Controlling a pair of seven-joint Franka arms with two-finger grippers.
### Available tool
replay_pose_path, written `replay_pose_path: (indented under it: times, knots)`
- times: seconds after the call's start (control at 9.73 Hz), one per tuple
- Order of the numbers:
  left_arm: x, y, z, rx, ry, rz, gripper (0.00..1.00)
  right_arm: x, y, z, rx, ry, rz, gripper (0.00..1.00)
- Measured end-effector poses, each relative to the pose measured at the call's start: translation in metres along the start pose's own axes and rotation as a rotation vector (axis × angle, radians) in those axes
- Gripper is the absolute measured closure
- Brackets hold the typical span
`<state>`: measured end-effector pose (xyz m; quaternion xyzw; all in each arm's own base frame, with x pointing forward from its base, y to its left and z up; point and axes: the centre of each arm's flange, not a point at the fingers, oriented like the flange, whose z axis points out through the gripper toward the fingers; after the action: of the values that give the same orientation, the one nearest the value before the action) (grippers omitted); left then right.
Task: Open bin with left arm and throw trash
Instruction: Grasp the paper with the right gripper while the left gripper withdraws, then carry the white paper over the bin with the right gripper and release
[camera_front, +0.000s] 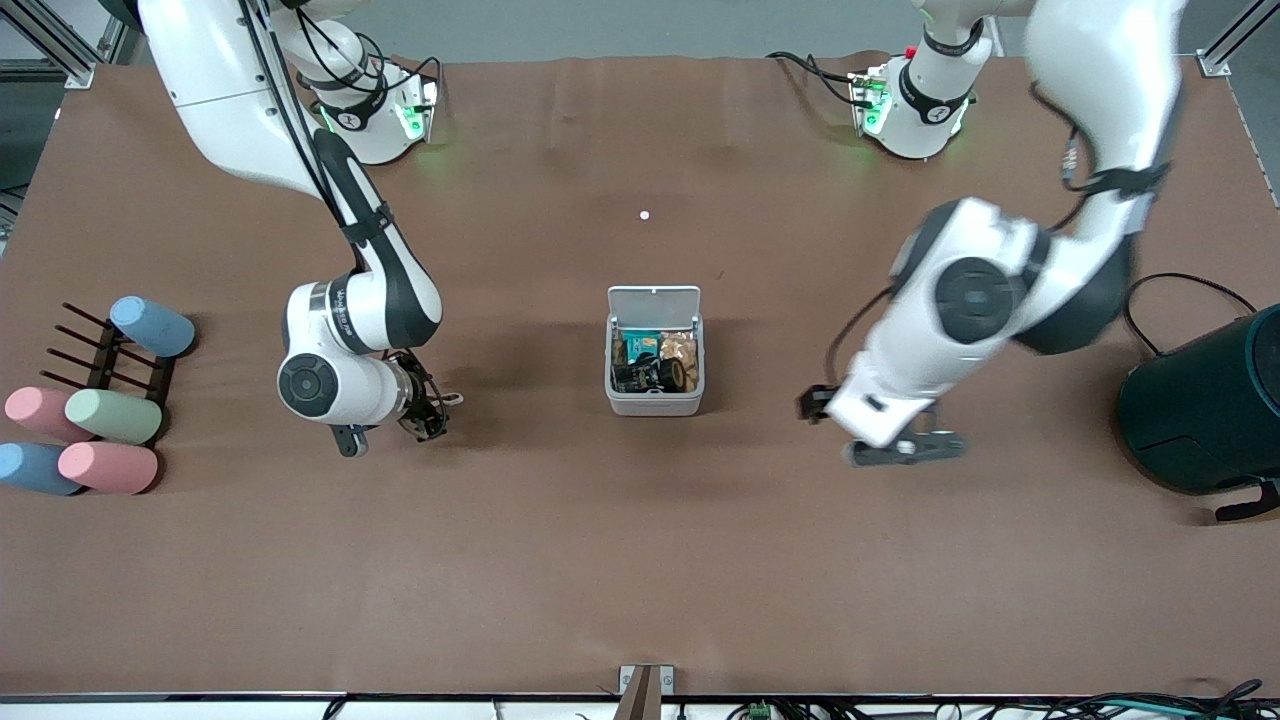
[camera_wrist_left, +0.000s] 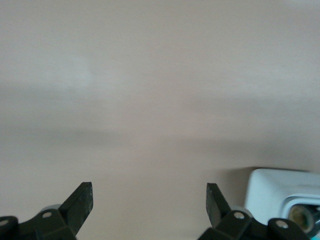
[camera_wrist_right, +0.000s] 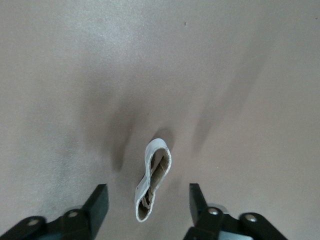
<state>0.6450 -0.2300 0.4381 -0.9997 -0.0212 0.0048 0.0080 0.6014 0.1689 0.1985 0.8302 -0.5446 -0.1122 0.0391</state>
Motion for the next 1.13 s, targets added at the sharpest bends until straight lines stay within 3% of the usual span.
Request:
replay_pose_path:
  times: [0.1, 0.31, 0.51, 0.62, 0.72, 0.82, 1.03, 1.13]
  knots:
    - [0.002, -0.028, -0.028, 0.010, -0.005, 0.022, 0.00, 0.000, 0.000, 0.002, 0.008, 0.004, -0.001, 0.32]
    - [-0.004, -0.082, -0.077, -0.040, -0.028, 0.055, 0.00, -0.001, 0.002, 0.007, 0.004, 0.007, -0.001, 0.63]
    - [-0.029, -0.128, -0.134, -0.050, -0.043, 0.037, 0.00, -0.003, 0.004, 0.020, -0.007, 0.009, -0.001, 0.66]
    - [-0.052, -0.139, -0.166, -0.030, -0.034, 0.012, 0.00, -0.003, 0.003, 0.024, -0.010, 0.010, -0.002, 0.72]
    - [-0.078, -0.154, -0.192, -0.009, -0.016, -0.010, 0.00, -0.004, 0.002, 0.023, -0.005, 0.011, -0.002, 0.89]
    - [-0.100, -0.170, -0.204, -0.003, 0.000, -0.018, 0.00, -0.004, 0.002, 0.021, -0.001, 0.012, 0.016, 0.95]
    - [-0.114, -0.197, -0.206, -0.006, 0.027, 0.030, 0.00, -0.016, -0.009, -0.008, 0.058, 0.015, 0.100, 0.95]
    - [-0.108, -0.204, -0.205, -0.006, 0.028, 0.035, 0.00, -0.043, -0.018, -0.031, 0.102, 0.016, 0.134, 0.95]
